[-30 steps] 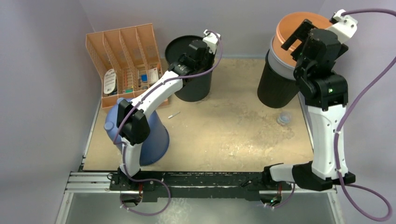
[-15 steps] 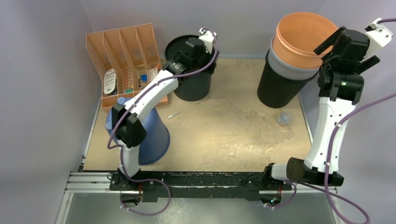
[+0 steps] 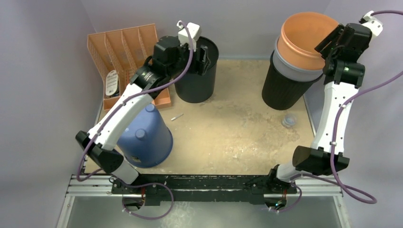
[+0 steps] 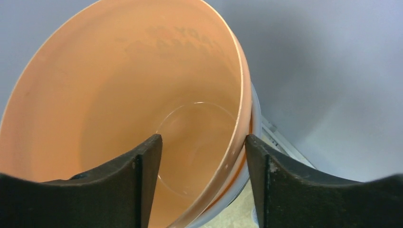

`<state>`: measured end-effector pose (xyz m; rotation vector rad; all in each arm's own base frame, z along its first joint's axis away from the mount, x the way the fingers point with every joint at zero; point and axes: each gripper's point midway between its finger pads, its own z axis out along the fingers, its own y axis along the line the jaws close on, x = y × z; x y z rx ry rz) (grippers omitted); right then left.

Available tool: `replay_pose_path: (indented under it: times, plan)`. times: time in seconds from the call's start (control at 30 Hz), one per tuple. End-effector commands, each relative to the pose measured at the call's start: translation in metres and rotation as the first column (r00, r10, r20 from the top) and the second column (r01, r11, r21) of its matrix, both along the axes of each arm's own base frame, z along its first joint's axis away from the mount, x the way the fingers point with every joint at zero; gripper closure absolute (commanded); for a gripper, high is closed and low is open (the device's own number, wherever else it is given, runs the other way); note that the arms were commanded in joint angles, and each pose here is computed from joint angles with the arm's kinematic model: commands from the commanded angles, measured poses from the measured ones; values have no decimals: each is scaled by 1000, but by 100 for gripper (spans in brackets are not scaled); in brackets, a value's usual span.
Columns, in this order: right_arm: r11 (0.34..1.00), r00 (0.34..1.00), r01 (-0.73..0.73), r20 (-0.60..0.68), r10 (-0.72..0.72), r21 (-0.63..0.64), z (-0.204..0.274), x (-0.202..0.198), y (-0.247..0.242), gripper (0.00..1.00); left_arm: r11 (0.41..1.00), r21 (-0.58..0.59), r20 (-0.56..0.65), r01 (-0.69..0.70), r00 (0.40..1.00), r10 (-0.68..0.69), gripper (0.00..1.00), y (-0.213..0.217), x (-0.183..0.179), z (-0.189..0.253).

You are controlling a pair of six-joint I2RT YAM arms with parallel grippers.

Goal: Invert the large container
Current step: Turn the container upside down at the center of the board, then pick up the container from the container.

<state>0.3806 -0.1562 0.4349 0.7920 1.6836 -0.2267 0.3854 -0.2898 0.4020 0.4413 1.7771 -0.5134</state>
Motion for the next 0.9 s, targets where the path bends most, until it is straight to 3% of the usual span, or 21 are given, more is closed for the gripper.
replay_pose_path:
  times: [0.0,0.13,0.3,0.43,0.57,0.67,0.87]
  plan:
    - [998,996,-64,58,65,-12,17,13,2,39,995,-78,15,69,998,-68,31,3,-34,23]
    - [998,995,-62,79,63,-16,21,13,0,61,986,-84,-74,146,986,-152,31,2,-65,6]
    - [996,988,-52,144,62,-71,56,10,-2,100,986,38,-244,159,959,-146,33,22,-95,-66]
    - [994,979,-27,198,48,-107,85,9,-6,100,976,99,-416,194,899,-137,33,41,-131,-112]
    - [990,968,-10,247,44,-140,111,4,-7,100,972,182,-547,147,837,-25,35,67,-153,-155]
    - [985,963,36,269,12,-170,126,-3,-13,100,960,273,-568,62,816,109,36,93,-158,-179]
    - [965,942,122,332,-40,-230,161,-25,-20,100,875,455,-531,-167,738,417,37,155,-139,-220]
